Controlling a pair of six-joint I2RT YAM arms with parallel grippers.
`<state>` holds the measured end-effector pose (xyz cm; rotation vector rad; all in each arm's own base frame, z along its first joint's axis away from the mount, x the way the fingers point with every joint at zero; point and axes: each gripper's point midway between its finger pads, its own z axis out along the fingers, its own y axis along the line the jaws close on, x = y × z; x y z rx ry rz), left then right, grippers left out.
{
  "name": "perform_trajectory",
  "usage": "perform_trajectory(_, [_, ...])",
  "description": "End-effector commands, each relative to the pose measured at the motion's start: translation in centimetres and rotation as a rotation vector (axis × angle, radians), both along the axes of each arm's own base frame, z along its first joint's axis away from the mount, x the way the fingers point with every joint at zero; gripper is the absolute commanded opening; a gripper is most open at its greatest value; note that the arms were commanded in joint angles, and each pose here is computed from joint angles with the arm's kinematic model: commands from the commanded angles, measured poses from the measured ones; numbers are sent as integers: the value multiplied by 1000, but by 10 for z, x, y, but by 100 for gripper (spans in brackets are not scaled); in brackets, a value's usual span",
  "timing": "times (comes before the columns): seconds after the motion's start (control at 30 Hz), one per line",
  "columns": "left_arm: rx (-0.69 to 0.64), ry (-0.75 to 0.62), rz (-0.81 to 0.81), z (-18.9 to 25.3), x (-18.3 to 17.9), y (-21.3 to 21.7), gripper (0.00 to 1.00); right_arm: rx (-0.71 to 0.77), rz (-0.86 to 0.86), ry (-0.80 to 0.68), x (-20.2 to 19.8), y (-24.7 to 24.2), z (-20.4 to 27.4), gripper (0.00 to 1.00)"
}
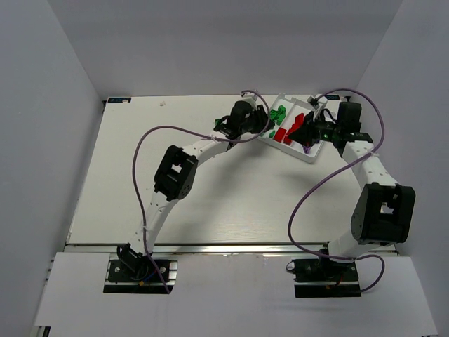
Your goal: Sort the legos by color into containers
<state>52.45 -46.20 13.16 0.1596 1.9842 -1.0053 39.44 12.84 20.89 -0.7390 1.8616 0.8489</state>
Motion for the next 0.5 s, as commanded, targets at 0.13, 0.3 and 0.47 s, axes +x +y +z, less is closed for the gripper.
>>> perform_trajectory(0.13, [-92, -136, 65, 27, 28, -17, 3, 32, -18, -23, -2, -7, 11, 3])
perform_trajectory(0.3, [-85, -148, 95, 18, 36, -20, 7, 42, -13, -11, -4, -7, 8, 5])
perform_trajectory(0.47, [-66, -124, 96, 4, 35, -20, 9, 44, -12, -2, -5, -7, 5, 8])
